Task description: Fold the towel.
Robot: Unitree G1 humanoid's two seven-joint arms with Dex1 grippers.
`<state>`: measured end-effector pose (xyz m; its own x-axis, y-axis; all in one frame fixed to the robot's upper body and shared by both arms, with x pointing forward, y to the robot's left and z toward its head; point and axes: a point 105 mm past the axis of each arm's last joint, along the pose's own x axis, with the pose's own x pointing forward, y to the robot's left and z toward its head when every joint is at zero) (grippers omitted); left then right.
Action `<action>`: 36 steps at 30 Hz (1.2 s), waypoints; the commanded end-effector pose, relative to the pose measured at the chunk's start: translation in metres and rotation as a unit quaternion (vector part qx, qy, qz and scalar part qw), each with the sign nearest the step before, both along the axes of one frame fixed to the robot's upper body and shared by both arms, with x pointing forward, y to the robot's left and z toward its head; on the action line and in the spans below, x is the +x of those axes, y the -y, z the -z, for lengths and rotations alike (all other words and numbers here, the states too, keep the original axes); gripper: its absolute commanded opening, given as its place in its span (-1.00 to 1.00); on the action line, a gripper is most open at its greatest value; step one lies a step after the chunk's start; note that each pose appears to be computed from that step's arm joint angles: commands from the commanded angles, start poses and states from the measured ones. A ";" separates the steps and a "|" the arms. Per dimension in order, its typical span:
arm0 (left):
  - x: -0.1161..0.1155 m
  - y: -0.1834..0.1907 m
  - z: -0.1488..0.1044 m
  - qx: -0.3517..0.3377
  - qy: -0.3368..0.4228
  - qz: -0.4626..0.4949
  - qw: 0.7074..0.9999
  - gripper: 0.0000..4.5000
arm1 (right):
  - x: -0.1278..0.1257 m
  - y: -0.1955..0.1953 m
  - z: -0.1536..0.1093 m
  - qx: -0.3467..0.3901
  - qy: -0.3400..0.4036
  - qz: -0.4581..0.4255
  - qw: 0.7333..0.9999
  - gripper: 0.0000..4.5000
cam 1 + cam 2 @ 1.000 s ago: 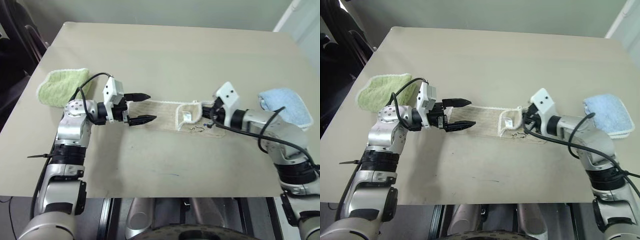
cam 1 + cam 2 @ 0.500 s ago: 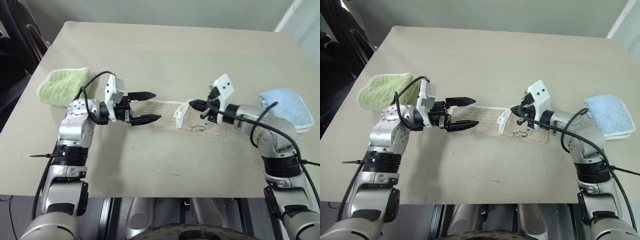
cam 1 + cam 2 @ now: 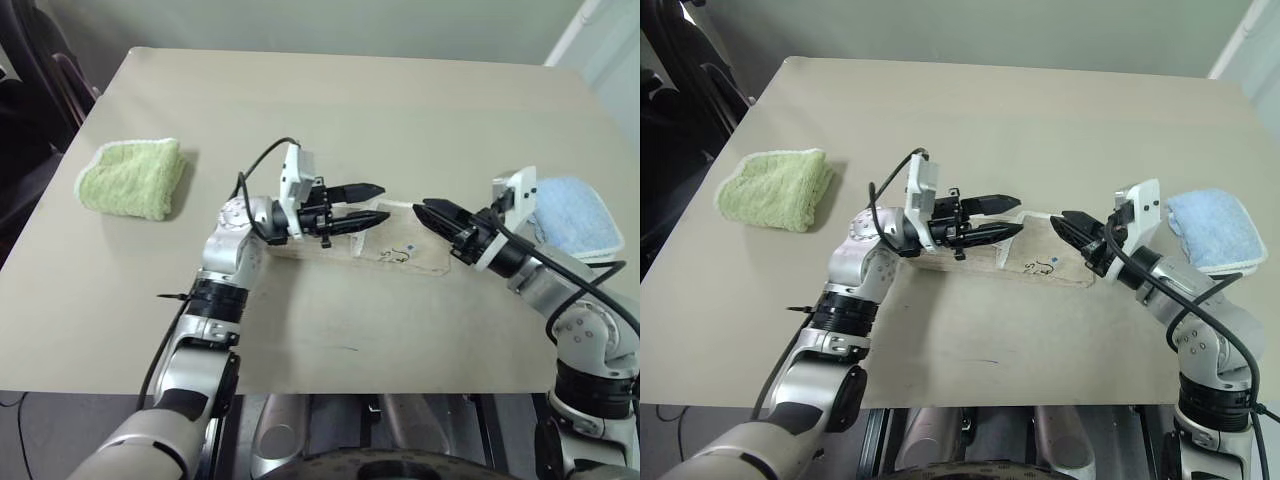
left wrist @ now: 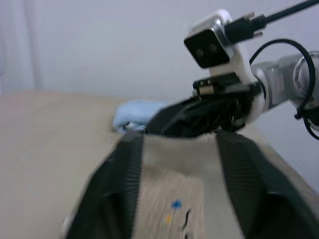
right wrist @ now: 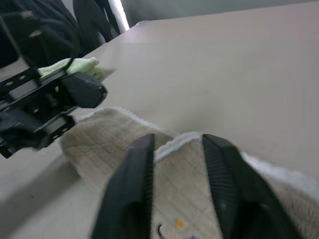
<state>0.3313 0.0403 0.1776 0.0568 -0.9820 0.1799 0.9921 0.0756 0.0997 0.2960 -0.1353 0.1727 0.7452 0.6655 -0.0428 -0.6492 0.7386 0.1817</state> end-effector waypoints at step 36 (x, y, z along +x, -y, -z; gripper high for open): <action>0.003 0.011 0.026 0.057 -0.061 -0.033 0.996 -0.91 | 0.031 0.014 0.042 -0.087 0.019 0.060 0.994 -1.00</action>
<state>0.3341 0.0265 0.1205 0.1538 -0.9874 -0.0365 0.9877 0.1547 -0.0242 0.3309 -0.1534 0.0985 0.8363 0.5014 -0.2219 -0.5098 0.8600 0.0221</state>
